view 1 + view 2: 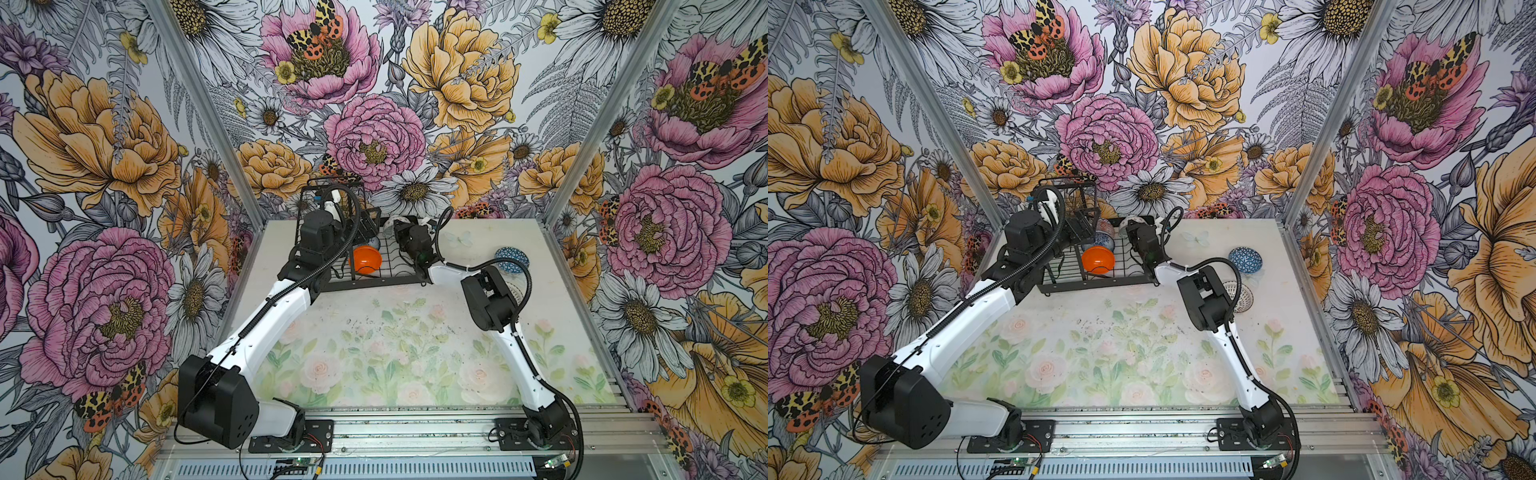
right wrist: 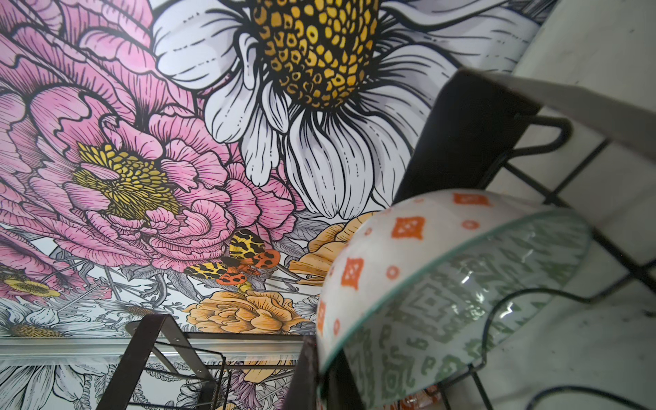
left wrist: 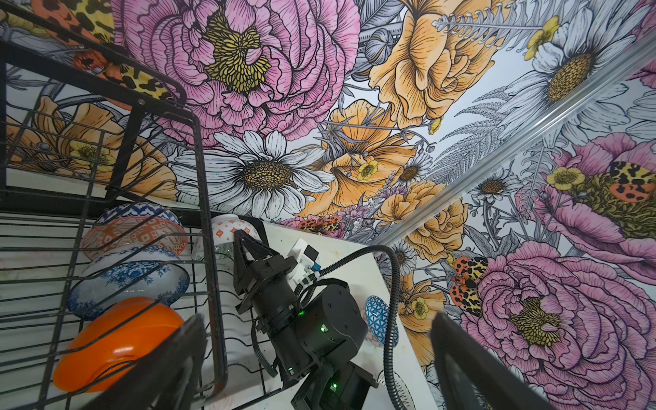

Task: Load bowls into a dish rack
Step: Place the bowl in the dish rack.

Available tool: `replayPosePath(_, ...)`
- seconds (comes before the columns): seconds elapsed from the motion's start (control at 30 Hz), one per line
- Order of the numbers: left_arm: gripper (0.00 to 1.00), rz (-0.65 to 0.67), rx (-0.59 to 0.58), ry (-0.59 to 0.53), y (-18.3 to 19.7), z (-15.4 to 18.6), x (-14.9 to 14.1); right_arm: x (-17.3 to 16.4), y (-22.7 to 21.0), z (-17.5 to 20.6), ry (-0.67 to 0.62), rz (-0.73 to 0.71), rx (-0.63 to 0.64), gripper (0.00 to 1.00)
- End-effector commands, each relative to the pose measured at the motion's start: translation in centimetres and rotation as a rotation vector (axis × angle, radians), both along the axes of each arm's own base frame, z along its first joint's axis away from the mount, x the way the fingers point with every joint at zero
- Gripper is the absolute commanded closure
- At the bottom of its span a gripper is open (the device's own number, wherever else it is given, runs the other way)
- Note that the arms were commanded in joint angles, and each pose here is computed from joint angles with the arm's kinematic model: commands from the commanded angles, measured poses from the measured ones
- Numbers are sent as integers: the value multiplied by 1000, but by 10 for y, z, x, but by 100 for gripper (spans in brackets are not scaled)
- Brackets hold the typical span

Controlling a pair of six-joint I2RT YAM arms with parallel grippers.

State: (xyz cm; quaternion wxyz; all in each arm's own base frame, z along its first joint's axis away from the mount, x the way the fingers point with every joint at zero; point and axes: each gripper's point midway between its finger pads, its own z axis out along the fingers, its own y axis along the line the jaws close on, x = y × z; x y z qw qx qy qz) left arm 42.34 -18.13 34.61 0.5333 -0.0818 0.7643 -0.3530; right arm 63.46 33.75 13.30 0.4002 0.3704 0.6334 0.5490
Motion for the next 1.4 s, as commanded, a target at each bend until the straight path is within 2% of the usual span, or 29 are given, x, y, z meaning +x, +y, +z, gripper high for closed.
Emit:
replayPosePath(0.0,1,-5,-31,-18,2,7,-2,-5,1,22,-9,13,6,89)
replayPosePath(0.3,1,-8,-34,-14,1,5,-2,-5,1,32,-23,21,-19,84)
replayPosePath(0.93,1,-7,-35,-16,2,6,-1,-5,0,43,-33,39,-15,82)
replayPosePath(1.37,1,-7,-33,-23,1,8,-3,-19,-7,76,-77,46,-30,80)
